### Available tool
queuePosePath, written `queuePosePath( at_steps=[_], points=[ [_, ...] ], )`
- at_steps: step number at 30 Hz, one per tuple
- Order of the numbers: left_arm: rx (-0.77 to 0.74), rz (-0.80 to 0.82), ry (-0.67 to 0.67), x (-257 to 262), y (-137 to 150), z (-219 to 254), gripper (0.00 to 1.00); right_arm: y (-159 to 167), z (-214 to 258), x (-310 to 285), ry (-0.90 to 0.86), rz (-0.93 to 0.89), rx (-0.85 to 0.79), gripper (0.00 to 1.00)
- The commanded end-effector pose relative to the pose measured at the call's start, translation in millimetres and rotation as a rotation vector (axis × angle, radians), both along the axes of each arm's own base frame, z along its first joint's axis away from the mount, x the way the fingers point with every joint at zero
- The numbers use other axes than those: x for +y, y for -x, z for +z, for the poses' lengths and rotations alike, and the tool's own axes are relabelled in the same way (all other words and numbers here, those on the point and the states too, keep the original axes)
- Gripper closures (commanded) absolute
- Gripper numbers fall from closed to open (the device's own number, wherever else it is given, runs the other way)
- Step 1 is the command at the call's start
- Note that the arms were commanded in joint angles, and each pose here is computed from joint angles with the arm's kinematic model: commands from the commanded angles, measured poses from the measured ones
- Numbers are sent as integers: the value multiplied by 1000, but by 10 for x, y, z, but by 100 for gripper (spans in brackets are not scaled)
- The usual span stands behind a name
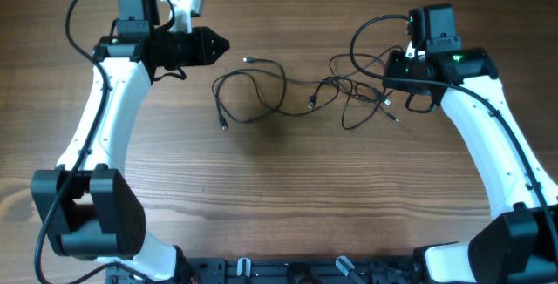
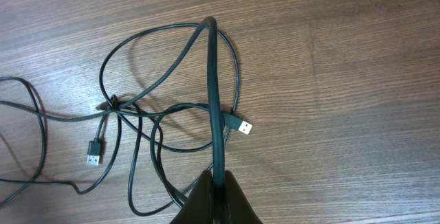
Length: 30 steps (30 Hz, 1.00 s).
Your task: Untangle cables
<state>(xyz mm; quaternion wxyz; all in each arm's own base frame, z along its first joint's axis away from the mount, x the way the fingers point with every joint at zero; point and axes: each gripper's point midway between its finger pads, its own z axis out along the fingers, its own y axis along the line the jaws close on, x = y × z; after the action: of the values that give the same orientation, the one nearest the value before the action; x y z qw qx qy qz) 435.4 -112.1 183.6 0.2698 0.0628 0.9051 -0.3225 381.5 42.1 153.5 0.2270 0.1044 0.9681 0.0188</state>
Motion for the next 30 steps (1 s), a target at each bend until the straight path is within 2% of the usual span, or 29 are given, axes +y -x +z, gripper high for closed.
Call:
queuePosePath(
  at_steps=[1, 3, 4, 5, 8, 9, 10, 12, 16, 20, 21, 23, 24, 25, 28, 30],
  points=[
    [-7, -45, -11, -146, 88, 40, 79, 5, -270, -121, 54, -90, 60, 95],
    [11, -60, -11, -204, 136, 17, 79, -1, -466, -194, 94, -128, 107, 94],
    [18, -67, -12, -232, 160, 10, 79, 1, -551, -219, 109, -143, 128, 79],
    [27, -74, -12, -260, 185, -1, 79, 8, -674, -223, 117, -144, 160, 55],
    [55, -73, -45, -285, 239, -65, 79, -37, -968, -72, 72, -63, 219, 38],
    [60, -69, -57, -281, 248, -85, 79, -99, -987, 7, 48, -6, 204, 34],
    [62, -72, -60, -292, 255, -89, 78, -190, -958, 130, 9, 83, 168, 26],
    [63, -75, -59, -306, 262, -90, 78, -276, -891, 271, -49, 147, 130, 21],
    [67, -75, -60, -305, 269, -94, 78, -308, -865, 403, -83, 209, 108, 21],
    [72, -80, -60, -323, 285, -100, 78, -330, -812, 685, -76, 469, 53, 17],
    [74, -82, -61, -330, 291, -102, 78, -351, -815, 650, -41, 479, 46, 16],
    [78, -88, -61, -352, 308, -107, 78, -450, -802, 36, 175, 77, 44, 8],
    [80, -91, -62, -364, 317, -110, 78, -448, -774, -112, 244, 18, 39, 7],
    [82, -96, -62, -382, 326, -111, 78, -453, -750, -185, 277, -14, 31, 1],
    [80, -98, -75, -402, 331, -123, 78, -431, -681, -394, 372, -112, 17, 0],
    [79, -102, -76, -417, 336, -124, 78, -468, -673, -369, 372, -81, 8, 0]
  ],
)
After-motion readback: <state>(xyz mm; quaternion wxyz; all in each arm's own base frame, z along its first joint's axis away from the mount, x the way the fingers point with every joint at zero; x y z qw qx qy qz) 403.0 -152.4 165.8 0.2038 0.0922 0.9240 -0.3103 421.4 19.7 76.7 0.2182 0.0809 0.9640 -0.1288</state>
